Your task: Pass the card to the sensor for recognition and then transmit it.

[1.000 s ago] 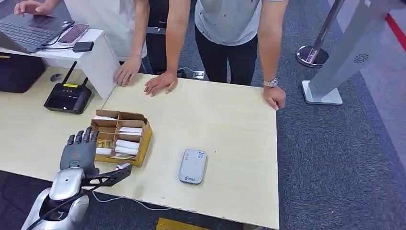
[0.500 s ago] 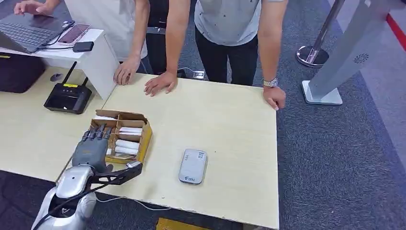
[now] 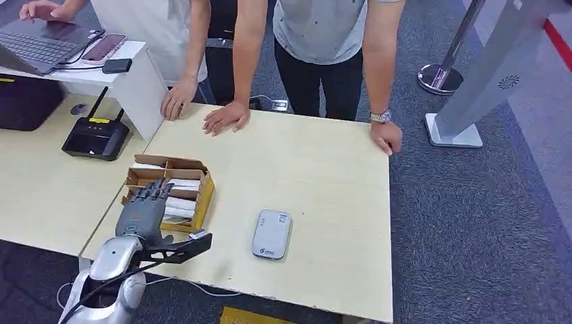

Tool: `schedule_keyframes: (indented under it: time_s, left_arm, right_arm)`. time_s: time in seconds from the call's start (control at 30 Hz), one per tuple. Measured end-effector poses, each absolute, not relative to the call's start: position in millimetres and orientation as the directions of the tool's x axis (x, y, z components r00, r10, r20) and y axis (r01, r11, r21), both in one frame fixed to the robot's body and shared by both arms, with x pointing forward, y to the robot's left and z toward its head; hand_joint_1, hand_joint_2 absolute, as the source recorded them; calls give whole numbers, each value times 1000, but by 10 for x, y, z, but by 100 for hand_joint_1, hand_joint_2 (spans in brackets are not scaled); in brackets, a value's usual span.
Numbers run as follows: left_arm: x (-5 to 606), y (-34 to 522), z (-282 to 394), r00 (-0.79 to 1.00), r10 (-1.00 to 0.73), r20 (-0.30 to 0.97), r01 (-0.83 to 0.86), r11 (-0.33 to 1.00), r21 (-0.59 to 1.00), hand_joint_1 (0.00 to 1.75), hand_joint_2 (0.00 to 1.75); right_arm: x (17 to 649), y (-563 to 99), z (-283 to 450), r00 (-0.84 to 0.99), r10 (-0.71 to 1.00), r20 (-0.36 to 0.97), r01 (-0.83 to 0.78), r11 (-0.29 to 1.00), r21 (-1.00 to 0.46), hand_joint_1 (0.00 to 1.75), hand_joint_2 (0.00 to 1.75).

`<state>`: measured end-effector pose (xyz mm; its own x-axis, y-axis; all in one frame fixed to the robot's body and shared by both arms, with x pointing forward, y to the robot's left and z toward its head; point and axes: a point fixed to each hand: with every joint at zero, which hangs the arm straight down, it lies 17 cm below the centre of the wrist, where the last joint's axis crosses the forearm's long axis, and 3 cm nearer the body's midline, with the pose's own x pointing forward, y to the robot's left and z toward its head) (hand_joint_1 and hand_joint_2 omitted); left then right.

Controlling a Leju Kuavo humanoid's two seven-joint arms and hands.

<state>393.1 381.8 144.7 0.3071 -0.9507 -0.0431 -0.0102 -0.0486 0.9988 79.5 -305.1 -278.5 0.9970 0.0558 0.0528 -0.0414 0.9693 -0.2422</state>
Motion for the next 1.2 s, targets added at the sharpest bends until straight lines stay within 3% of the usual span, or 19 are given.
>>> schedule_keyframes:
  time_s: [0.97,1.2]
  left_arm:
    - [3971,3733,1531,280,-960,-28,-53,-44,998,175,175]
    - [4128,3602,1954,199,-979,51,-208,9,978,175,175]
  right_arm:
    - [788,-3057,-2785,998,49,49,-35,969,-244,0,0]
    - [793,-3055,-2785,997,50,52,-36,969,-244,0,0]
